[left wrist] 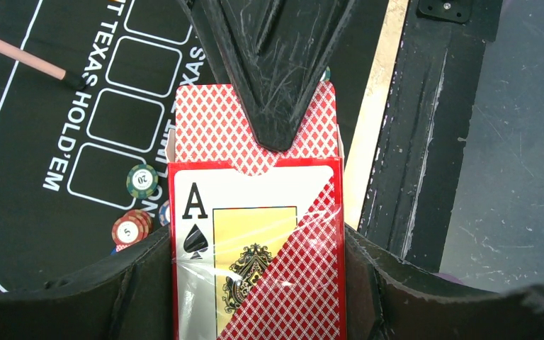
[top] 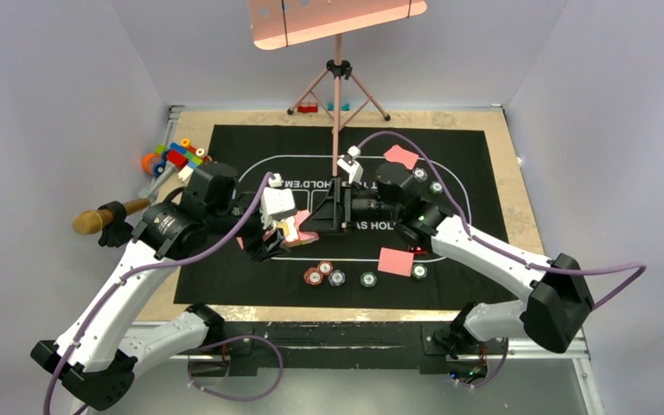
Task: Distribute texas hold em gaming equipment
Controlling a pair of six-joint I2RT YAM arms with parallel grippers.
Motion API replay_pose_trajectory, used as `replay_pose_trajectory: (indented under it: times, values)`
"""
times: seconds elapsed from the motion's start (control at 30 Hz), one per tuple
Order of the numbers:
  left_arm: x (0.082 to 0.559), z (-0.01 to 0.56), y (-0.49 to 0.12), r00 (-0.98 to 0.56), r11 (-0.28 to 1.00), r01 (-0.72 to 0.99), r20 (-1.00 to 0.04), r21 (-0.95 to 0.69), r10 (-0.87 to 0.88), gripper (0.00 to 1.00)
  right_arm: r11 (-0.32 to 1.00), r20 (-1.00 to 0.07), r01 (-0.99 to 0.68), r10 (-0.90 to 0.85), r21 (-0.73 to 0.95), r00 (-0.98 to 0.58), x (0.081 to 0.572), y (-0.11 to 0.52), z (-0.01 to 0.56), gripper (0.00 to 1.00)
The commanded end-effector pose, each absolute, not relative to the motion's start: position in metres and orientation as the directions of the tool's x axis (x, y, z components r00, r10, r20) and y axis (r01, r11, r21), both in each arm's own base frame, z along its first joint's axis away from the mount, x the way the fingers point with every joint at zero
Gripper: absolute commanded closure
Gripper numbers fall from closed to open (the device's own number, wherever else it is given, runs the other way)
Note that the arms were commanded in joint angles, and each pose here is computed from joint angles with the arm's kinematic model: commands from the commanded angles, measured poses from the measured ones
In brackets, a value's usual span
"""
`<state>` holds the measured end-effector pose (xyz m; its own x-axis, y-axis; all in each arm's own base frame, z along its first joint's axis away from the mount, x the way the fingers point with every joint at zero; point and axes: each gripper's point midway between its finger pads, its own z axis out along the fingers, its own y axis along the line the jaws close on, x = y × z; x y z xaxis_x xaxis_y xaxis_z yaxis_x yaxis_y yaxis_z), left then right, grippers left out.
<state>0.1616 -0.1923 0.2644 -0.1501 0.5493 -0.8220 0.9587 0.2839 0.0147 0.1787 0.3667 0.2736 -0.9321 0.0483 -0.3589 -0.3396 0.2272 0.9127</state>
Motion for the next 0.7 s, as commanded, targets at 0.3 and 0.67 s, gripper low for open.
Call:
replay_pose_trajectory:
  times: [0.3,0.67]
  values:
    - [0.16,0.297,-0.2,-0.064,0.257,0.964,-0.878,0.069,0.474,1.0,0.247,-0.356,-0.325,0.092,0.913,-0.93,0.185,0.351,0.269,0.46]
    - [0.161,0.297,-0.201,-0.065,0.259,0.964,-0.88,0.067,0.47,1.0,0.237,-0.375,-0.338,0.131,0.911,-0.918,0.186,0.335,0.282,0.57]
